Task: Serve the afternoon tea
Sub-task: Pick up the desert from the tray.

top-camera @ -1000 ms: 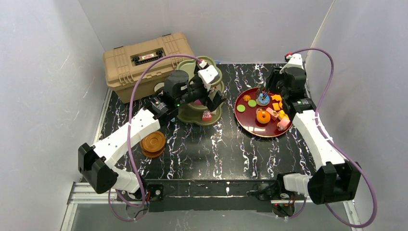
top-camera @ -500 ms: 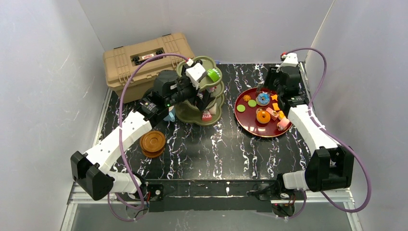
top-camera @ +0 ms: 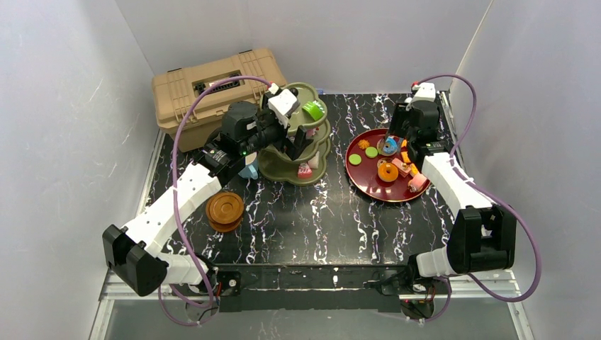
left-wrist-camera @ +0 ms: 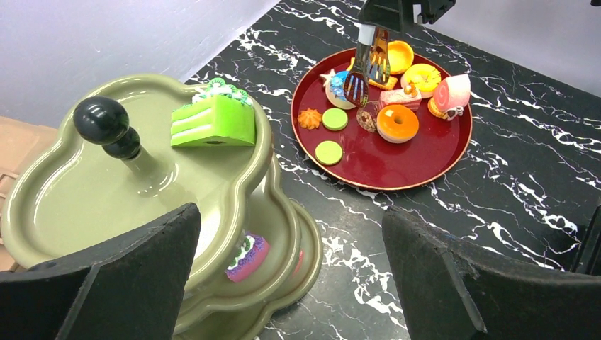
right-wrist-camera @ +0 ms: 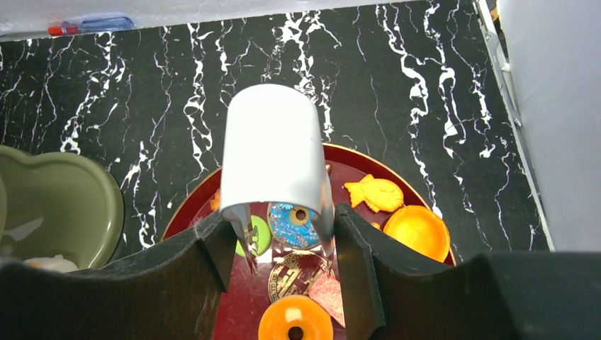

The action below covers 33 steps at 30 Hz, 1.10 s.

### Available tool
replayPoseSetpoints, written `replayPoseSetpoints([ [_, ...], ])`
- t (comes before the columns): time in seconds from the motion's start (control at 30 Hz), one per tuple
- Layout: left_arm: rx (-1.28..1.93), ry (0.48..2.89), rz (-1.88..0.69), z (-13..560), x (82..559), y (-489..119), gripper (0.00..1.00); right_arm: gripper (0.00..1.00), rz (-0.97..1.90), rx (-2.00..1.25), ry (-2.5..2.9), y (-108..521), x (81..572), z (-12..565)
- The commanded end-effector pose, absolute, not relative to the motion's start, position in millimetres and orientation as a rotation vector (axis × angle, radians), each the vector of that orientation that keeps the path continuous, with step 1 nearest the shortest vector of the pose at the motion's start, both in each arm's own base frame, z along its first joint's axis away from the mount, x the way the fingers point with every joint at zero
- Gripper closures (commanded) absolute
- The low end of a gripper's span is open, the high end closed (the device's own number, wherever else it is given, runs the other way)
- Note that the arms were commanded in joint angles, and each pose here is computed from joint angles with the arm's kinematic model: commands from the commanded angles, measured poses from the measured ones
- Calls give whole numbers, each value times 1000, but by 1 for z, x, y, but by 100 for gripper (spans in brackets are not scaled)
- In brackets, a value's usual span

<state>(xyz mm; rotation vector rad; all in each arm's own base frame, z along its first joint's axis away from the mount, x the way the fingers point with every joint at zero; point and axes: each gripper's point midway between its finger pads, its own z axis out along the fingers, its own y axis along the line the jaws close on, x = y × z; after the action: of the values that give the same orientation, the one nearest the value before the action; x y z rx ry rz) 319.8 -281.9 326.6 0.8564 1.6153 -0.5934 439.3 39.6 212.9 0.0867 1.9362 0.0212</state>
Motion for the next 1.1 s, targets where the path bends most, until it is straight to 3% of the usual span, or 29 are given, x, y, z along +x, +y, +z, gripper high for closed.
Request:
replayPoseSetpoints([
  [0.0,818,1554,-599,359,312,-272,2,41,2,90,1828,34,453,236],
  [0.27,798,1550,-597,363,312,-268,2,42,-10,74,1748,33,464,235],
  [0.77,768,1554,-588,364,317,-260,2,54,-38,40,1824,30,463,205],
  [0.9,769,1556,-588,363,316,-259,2,82,-34,28,1804,31,463,215],
  [1.07,759,1553,-575,368,316,-254,2,95,-24,23,1690,31,460,259],
])
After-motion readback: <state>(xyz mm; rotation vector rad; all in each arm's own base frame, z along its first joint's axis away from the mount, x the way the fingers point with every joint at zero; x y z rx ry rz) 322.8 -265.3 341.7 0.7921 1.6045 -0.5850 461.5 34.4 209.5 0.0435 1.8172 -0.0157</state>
